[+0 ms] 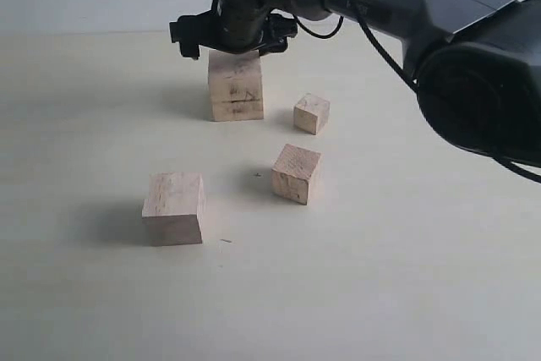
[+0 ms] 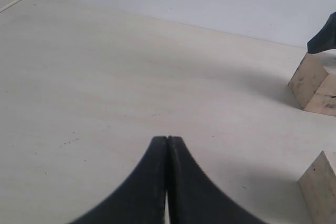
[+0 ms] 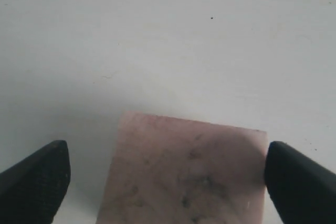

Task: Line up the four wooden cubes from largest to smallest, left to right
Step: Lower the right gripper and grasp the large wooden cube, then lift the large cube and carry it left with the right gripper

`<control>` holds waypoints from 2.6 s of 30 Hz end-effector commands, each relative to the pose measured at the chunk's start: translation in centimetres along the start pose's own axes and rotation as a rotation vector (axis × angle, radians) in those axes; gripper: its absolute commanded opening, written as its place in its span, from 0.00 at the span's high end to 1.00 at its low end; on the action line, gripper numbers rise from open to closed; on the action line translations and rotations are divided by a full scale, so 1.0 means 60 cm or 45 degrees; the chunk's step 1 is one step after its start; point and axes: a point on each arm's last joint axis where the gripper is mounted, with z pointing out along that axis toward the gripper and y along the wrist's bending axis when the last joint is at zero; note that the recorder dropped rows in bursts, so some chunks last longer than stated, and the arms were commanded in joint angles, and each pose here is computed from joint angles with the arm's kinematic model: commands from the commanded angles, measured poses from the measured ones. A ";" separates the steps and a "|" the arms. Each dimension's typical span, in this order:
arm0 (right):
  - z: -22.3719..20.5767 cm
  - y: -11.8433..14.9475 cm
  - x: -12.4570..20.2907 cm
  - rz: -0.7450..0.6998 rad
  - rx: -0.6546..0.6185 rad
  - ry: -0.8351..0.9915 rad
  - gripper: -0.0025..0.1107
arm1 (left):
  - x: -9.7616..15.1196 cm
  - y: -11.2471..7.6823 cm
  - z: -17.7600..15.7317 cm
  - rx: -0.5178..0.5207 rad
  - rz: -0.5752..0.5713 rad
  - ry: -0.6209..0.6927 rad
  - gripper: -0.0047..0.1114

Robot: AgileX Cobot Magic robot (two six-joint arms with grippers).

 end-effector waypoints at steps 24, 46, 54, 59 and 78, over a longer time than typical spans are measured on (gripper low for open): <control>0.020 -0.006 0.020 0.078 0.042 0.080 0.14 | -0.002 -0.001 -0.001 0.014 0.000 -0.023 0.96; -0.063 0.031 -0.005 -0.444 -0.300 0.101 0.98 | -0.002 -0.001 -0.001 0.014 0.000 -0.023 0.96; -0.101 0.130 0.044 -0.935 -0.882 0.078 0.98 | -0.002 -0.001 -0.001 0.014 0.000 -0.023 0.96; -0.091 0.167 0.081 -1.323 -0.950 -0.001 0.98 | -0.002 -0.001 -0.001 0.014 0.000 -0.023 0.96; -0.067 0.166 0.114 -1.680 -1.082 0.008 0.98 | -0.002 -0.001 -0.001 0.014 0.000 -0.023 0.96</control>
